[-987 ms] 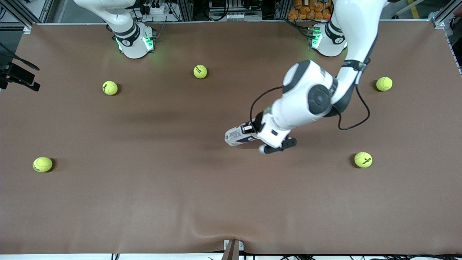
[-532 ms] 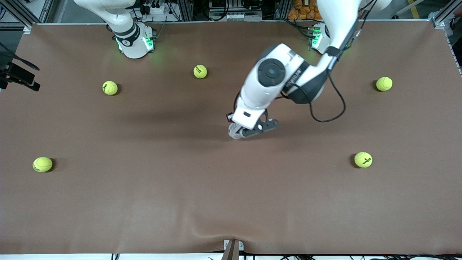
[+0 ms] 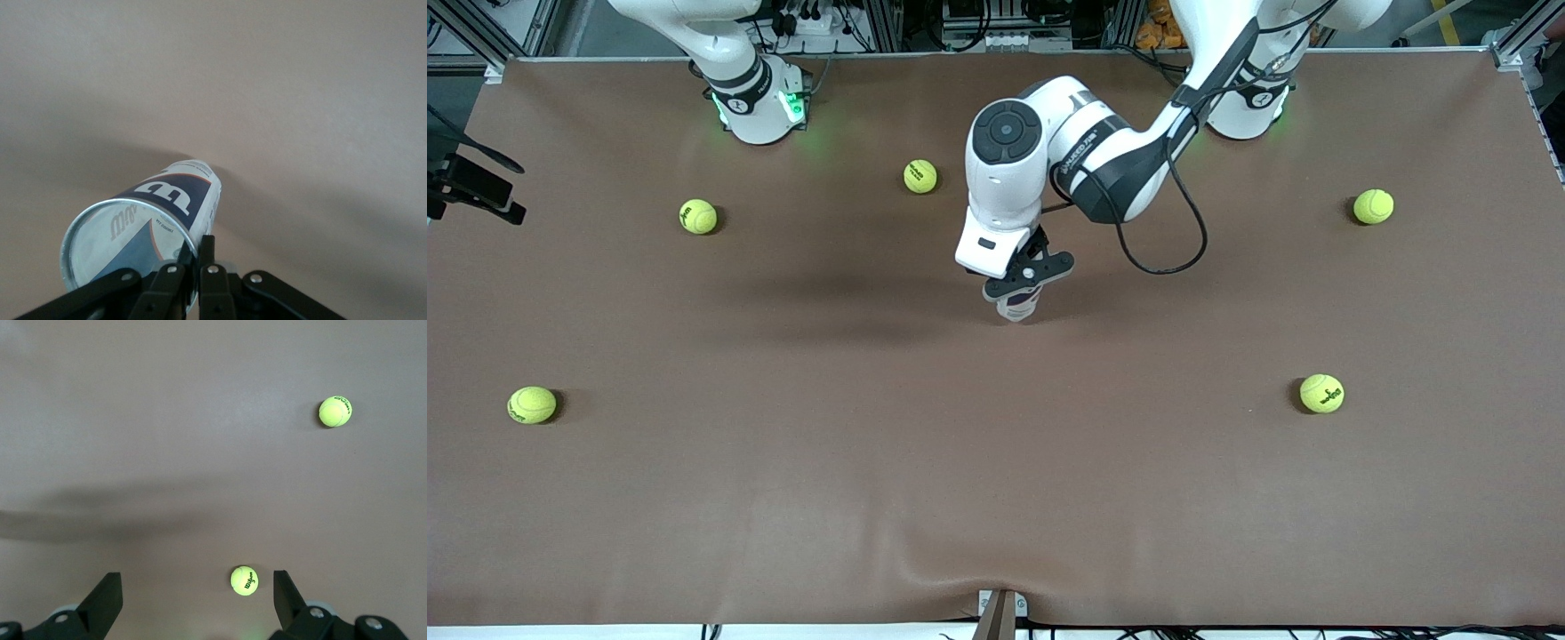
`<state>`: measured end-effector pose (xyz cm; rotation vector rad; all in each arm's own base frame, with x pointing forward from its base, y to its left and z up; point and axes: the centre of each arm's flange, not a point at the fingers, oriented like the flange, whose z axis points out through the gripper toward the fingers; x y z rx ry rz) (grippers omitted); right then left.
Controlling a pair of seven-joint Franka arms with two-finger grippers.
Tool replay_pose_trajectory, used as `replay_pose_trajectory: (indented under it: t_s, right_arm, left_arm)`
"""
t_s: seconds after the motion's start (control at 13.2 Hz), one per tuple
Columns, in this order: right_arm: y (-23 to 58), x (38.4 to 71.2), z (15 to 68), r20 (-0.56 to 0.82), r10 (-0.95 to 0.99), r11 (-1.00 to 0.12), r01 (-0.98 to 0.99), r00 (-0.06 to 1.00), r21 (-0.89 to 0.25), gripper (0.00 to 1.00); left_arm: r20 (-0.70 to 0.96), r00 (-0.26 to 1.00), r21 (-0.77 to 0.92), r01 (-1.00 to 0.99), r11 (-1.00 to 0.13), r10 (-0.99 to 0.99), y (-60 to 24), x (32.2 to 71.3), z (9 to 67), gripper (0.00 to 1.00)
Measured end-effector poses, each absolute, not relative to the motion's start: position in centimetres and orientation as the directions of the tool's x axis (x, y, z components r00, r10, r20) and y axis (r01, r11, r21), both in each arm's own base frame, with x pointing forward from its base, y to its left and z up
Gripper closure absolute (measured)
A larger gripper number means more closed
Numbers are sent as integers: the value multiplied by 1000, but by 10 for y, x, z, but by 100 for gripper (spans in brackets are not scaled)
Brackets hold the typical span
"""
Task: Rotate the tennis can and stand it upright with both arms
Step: 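Lower the upright can onto the table with the left gripper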
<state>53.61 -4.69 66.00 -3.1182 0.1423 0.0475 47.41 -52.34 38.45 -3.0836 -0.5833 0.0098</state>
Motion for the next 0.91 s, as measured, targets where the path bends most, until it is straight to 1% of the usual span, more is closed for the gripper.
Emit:
replay_pose_trajectory:
  t_s: [0.3, 0.91]
  right_arm:
    - [-47, 536, 660, -32, -91, -996, -91, 995, -18, 0]
    - [-47, 536, 660, -32, -91, -996, -91, 995, -18, 0]
  left_arm:
    - [7, 928, -20, 373, -927, 373, -534, 473, 368, 95]
    - [5, 927, -18, 374, -927, 374, -536, 476, 364, 95]
